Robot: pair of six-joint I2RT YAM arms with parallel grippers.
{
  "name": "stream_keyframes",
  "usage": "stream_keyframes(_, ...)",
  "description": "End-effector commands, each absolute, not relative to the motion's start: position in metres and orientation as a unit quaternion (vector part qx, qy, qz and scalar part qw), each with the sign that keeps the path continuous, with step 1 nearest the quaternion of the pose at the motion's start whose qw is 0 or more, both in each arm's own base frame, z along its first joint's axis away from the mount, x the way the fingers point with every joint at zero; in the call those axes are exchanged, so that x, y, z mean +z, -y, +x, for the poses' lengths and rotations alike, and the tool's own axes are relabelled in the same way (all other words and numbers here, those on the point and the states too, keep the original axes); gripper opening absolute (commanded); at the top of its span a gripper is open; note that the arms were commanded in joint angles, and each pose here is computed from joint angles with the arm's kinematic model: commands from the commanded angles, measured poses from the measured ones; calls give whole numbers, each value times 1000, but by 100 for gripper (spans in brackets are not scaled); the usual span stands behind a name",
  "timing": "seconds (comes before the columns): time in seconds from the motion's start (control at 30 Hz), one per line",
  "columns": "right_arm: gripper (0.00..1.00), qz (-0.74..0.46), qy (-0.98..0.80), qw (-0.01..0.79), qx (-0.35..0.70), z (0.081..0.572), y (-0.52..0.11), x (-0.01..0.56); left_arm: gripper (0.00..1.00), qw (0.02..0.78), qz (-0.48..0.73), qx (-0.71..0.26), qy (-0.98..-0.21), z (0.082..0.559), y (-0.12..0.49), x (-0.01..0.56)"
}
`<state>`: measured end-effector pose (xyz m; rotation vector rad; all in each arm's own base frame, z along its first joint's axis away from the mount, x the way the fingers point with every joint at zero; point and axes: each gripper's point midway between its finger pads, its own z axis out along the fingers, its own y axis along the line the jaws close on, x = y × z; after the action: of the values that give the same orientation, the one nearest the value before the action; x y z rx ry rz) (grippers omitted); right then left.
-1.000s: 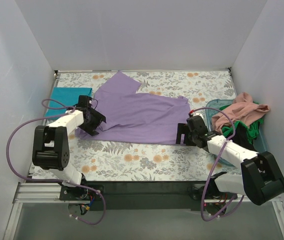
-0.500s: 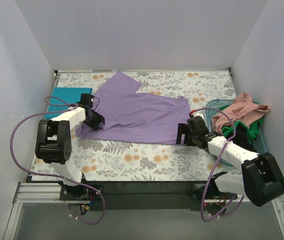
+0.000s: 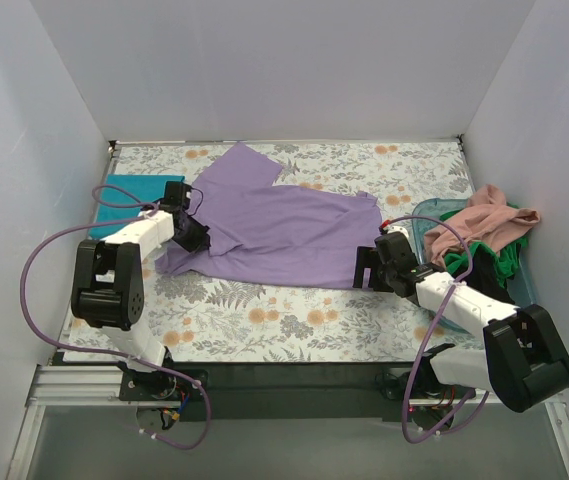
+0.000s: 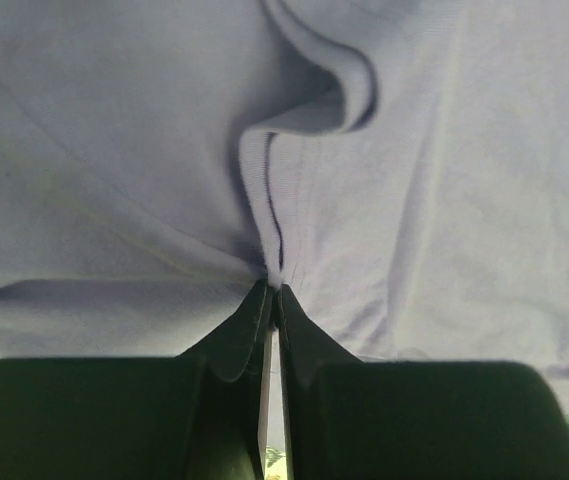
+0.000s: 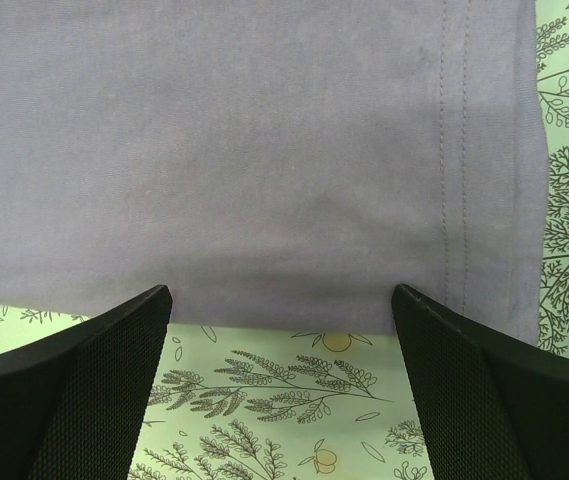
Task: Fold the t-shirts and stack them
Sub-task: Fold the tshirt
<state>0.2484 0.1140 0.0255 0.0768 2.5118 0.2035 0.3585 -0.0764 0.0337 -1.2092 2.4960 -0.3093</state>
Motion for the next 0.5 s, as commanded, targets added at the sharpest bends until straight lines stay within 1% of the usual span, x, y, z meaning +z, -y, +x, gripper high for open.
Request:
stream_keyframes(0.0, 98, 32, -961, 270, 52, 232, -102, 9, 0, 207, -408, -125, -880, 371, 82, 65)
stream_keyframes(0.13, 98, 32, -960, 273, 53, 233, -102, 10, 0, 199, -405, -115, -885, 373, 81, 62)
stream_keyframes(0.2, 98, 32, -960, 274, 52, 233, -102, 11, 3, 194, -401, -111, -888, 373, 83, 61)
stream_keyframes(0.23, 98, 32, -959, 275, 53, 233, -102, 12, 7, 194, -403, -108, -888, 375, 82, 62)
stream_keyframes(0.27, 98, 31, -959, 276, 52, 233, -102, 12, 8, 185, -405, -100, -890, 371, 81, 58)
stream_keyframes(0.3, 98, 32, -959, 277, 51, 233, -101, 13, 13, 183, -405, -96, -891, 370, 80, 57)
stream_keyframes(0.37, 98, 32, -959, 277, 50, 232, -100, 12, 18, 179, -405, -93, -892, 365, 79, 55)
stream_keyframes(0.4, 98, 33, -959, 278, 51, 233, -100, 14, 23, 181, -404, -92, -892, 364, 79, 55)
stream_keyframes(0.43, 98, 31, -959, 279, 51, 232, -100, 13, 31, 181, -404, -92, -892, 363, 79, 55)
stream_keyframes(0.47, 98, 32, -958, 279, 51, 232, -100, 14, 33, 180, -402, -91, -893, 361, 78, 55)
